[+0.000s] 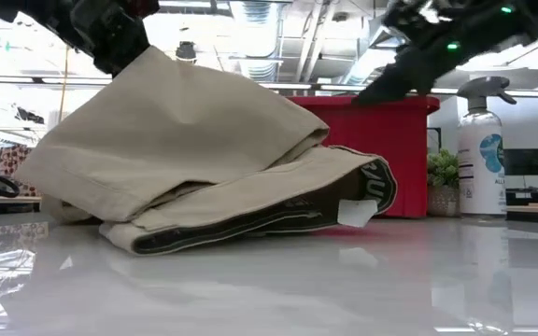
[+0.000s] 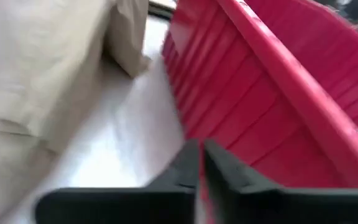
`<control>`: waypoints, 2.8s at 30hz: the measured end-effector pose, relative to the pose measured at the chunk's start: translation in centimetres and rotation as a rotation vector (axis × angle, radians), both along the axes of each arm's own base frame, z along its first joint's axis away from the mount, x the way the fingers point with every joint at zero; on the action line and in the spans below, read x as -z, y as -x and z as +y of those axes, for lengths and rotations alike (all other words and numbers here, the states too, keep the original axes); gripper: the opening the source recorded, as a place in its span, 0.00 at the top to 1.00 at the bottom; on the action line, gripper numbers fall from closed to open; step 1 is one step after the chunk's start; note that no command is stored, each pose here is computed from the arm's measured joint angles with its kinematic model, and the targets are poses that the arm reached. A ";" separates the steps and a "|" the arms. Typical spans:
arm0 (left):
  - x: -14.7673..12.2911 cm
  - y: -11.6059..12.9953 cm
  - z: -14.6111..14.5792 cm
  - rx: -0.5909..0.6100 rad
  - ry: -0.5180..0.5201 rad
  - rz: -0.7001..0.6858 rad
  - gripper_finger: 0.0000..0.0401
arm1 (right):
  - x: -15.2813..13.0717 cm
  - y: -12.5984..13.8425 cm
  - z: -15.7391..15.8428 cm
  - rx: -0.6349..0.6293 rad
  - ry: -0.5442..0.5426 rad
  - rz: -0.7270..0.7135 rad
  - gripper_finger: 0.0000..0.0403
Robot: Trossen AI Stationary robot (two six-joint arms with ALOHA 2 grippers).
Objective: Fold Laundry from Bin
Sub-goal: Fold the brown short pants in the red bin
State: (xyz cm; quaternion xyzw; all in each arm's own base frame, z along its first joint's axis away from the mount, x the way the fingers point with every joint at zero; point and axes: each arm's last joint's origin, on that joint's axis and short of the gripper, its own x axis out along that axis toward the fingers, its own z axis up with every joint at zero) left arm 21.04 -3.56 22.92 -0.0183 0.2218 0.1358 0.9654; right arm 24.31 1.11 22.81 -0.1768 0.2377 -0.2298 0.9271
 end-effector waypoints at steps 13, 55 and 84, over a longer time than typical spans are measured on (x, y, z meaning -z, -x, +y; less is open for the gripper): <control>0.6 0.4 0.6 -0.083 0.005 0.062 0.52 | 2.3 -8.3 -2.7 0.147 0.175 0.327 0.96; 0.8 0.6 0.9 -0.142 -0.081 0.089 0.52 | -0.6 -9.7 -21.8 0.402 0.190 0.193 0.97; -6.7 1.4 0.3 0.011 -0.164 0.314 0.23 | -9.1 -5.8 -2.3 -0.246 -0.103 0.305 0.46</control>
